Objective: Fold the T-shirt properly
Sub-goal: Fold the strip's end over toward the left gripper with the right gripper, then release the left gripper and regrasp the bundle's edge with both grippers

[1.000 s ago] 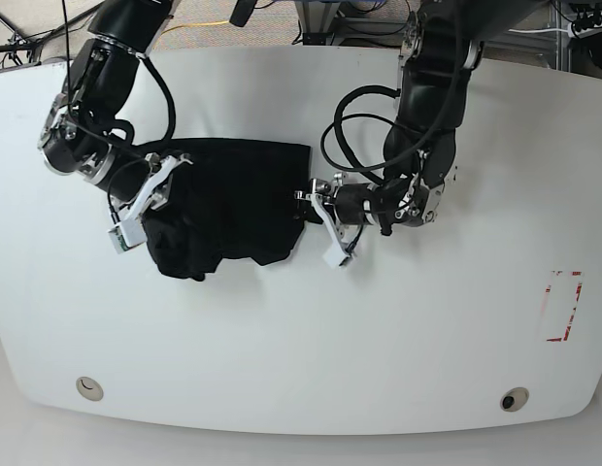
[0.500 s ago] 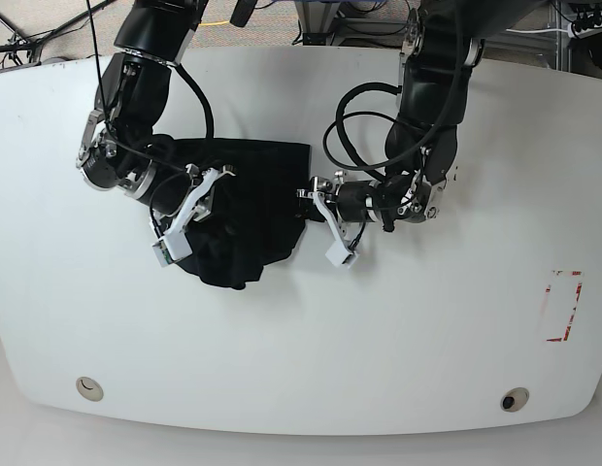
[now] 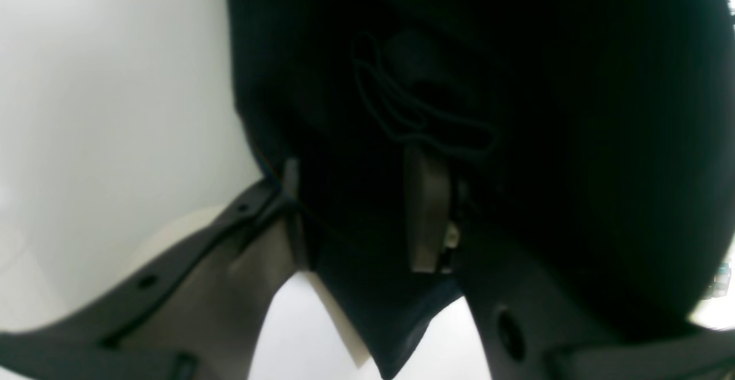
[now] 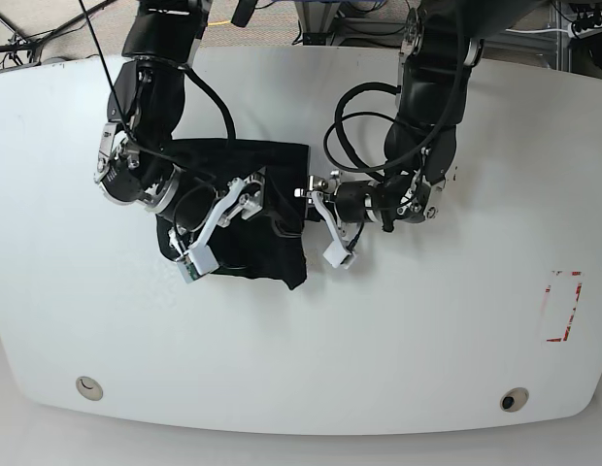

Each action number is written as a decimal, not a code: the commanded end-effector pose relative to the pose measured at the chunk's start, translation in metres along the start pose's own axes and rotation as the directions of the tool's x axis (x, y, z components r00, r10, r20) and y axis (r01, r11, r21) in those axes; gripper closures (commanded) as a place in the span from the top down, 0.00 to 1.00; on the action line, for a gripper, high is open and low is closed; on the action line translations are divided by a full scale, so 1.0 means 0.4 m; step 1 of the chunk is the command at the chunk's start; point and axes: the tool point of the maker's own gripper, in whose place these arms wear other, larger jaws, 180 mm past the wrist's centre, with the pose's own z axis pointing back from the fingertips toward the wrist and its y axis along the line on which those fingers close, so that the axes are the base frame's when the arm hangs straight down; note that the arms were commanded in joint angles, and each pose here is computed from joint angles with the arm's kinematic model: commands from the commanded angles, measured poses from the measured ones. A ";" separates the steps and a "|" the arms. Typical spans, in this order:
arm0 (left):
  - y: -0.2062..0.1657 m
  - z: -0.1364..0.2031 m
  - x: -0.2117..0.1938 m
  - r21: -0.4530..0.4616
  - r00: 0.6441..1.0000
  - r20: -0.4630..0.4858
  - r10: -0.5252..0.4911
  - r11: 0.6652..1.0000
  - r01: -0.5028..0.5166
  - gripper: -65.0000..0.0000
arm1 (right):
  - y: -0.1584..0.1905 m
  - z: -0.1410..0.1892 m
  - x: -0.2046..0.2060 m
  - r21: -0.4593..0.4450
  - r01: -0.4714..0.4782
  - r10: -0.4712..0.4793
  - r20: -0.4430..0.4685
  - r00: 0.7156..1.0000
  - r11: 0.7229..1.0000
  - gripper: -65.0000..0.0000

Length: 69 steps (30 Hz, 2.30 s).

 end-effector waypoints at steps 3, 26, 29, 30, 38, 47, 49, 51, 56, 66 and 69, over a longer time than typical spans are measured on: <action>0.014 0.011 0.021 0.039 0.999 -0.016 -0.034 0.999 0.035 0.37 | -0.006 0.040 0.028 -0.020 -0.069 0.070 0.026 0.997 0.997 1.00; 0.167 0.385 0.120 0.246 0.940 0.070 -0.334 0.919 0.308 0.37 | -0.070 0.035 -0.059 -0.038 -0.008 0.007 -0.025 1.000 0.999 0.53; 0.202 0.409 0.075 0.270 0.949 0.030 -0.314 0.917 0.295 0.37 | -0.087 -0.005 -0.063 -0.029 0.022 -0.023 -0.030 0.999 0.999 0.46; 0.205 0.412 0.071 0.273 0.950 0.026 -0.312 0.916 0.294 0.37 | -0.086 -0.018 -0.070 -0.019 0.028 -0.028 -0.039 0.999 0.999 0.45; 0.194 0.407 0.018 0.262 0.951 0.004 -0.310 0.918 0.298 0.37 | -0.009 -0.071 -0.188 0.045 0.001 0.007 -0.174 0.985 0.999 0.38; 0.146 0.405 0.042 0.253 0.926 0.019 -0.377 0.898 0.360 0.37 | 0.052 -0.031 -0.272 0.064 0.046 -0.032 -0.212 0.977 0.997 0.38; 0.146 0.405 0.042 0.252 0.926 0.019 -0.377 0.898 0.360 0.37 | 0.071 -0.016 -0.270 0.068 0.032 -0.018 -0.204 0.979 0.997 0.38; 0.145 0.404 0.045 0.252 0.925 0.019 -0.379 0.897 0.363 0.37 | 0.091 0.003 -0.259 0.068 0.004 0.009 -0.189 0.982 0.998 0.38; 0.141 0.405 0.056 0.253 0.921 0.024 -0.388 0.894 0.370 0.37 | 0.109 0.015 -0.254 0.072 -0.017 0.030 -0.184 0.983 0.997 0.39; -0.035 0.274 0.053 0.084 0.835 -0.022 -0.550 0.831 0.550 0.37 | 0.028 0.069 -0.206 -0.019 -0.178 0.169 -0.214 0.962 0.984 0.38; -0.110 0.238 0.056 0.028 0.811 0.016 -0.585 0.811 0.584 0.37 | -0.050 0.102 -0.155 -0.102 -0.217 0.194 -0.199 0.961 0.971 0.38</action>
